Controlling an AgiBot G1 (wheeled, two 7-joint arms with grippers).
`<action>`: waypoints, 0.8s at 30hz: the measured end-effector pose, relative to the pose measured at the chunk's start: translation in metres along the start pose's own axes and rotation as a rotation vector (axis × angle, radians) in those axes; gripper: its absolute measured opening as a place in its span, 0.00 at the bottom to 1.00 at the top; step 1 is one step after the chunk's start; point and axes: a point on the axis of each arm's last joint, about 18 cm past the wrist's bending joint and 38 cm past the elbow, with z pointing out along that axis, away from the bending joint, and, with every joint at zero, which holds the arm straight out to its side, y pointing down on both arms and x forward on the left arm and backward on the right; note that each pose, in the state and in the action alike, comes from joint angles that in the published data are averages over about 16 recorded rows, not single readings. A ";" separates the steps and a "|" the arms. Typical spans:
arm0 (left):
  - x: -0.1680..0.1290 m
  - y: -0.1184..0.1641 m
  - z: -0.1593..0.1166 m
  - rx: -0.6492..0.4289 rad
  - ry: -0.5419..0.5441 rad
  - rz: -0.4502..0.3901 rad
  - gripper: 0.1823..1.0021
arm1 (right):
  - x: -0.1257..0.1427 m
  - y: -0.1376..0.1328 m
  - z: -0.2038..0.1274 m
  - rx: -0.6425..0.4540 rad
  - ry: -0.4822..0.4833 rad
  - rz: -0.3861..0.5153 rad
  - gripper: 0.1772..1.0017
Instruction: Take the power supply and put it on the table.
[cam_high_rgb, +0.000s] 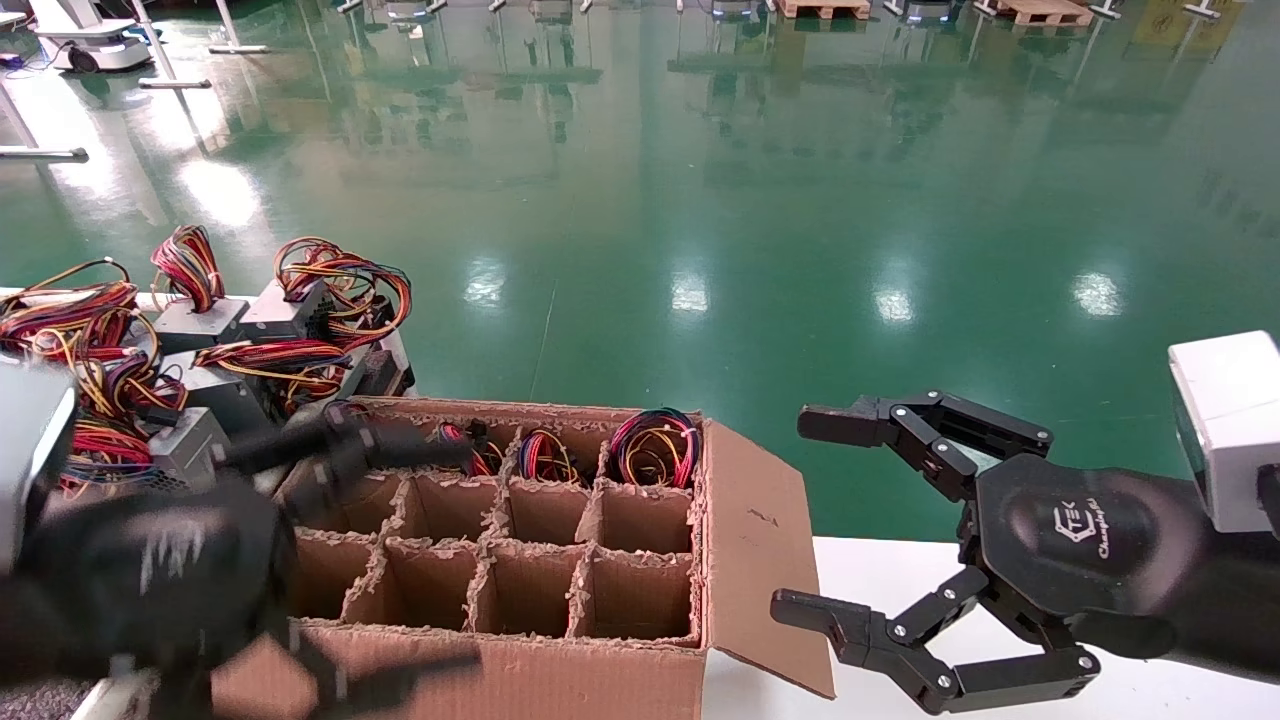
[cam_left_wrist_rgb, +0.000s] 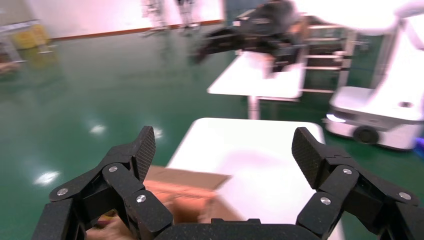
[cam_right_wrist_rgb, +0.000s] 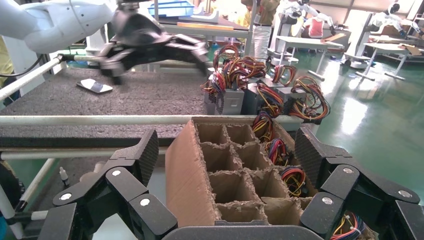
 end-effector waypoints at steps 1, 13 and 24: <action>0.004 0.000 0.002 0.002 0.013 -0.001 1.00 | 0.000 0.000 0.000 0.000 0.000 0.000 1.00; 0.016 0.001 0.007 0.010 0.057 -0.005 1.00 | 0.000 0.000 0.000 0.000 0.000 0.000 1.00; 0.010 0.000 0.004 0.006 0.036 -0.003 1.00 | 0.000 0.000 0.000 0.000 0.000 0.000 1.00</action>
